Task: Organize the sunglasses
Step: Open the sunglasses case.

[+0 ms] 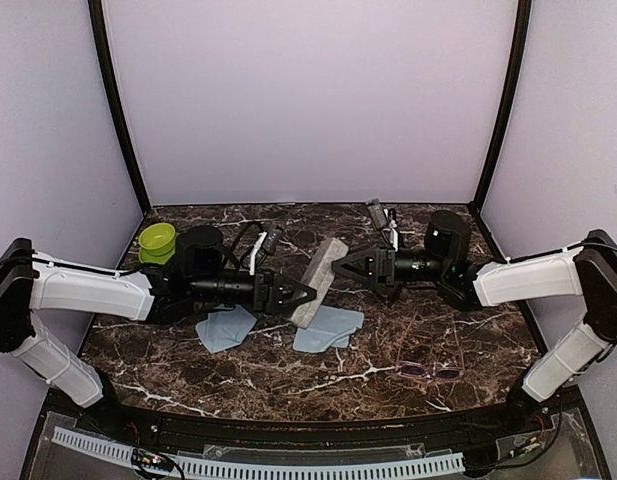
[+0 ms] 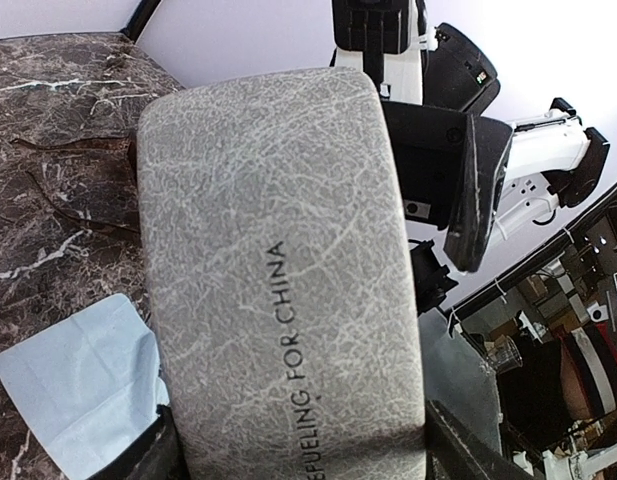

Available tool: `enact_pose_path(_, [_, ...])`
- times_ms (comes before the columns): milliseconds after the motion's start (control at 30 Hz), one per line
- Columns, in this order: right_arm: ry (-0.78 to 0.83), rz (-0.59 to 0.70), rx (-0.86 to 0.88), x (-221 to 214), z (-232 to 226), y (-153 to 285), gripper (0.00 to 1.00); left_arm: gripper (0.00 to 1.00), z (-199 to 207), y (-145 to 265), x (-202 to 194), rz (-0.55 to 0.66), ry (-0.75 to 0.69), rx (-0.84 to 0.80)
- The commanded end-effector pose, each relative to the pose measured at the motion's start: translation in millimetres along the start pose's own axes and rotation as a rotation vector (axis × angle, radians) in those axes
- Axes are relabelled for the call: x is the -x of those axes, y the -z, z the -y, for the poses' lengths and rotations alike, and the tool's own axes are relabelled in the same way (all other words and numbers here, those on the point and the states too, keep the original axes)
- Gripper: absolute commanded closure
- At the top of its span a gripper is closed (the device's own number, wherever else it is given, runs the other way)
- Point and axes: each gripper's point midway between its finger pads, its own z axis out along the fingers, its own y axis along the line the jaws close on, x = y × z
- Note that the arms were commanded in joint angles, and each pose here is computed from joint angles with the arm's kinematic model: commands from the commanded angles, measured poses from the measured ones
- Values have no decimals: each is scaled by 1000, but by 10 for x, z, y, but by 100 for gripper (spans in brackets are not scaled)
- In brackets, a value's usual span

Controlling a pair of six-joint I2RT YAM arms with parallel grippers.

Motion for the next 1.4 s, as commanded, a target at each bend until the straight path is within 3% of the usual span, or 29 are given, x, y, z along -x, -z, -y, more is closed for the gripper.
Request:
enact_pose_path(0, [-34,-11,88,-67,-140,-29,4,100,228,15,276,86,-55,-78])
enact_pose_path(500, [-44,-7,117,-65,-129,-72,19,100,247,-17,246,78,-32,-113])
enact_pose_path(933, [-86,16,78,-106,26,-94,9,100,269,-8,244,89,-20,-135])
enact_pose_path(1367, [-91,42,125,-35,-39,-107,10,100,246,-32,183,76,-2,-148])
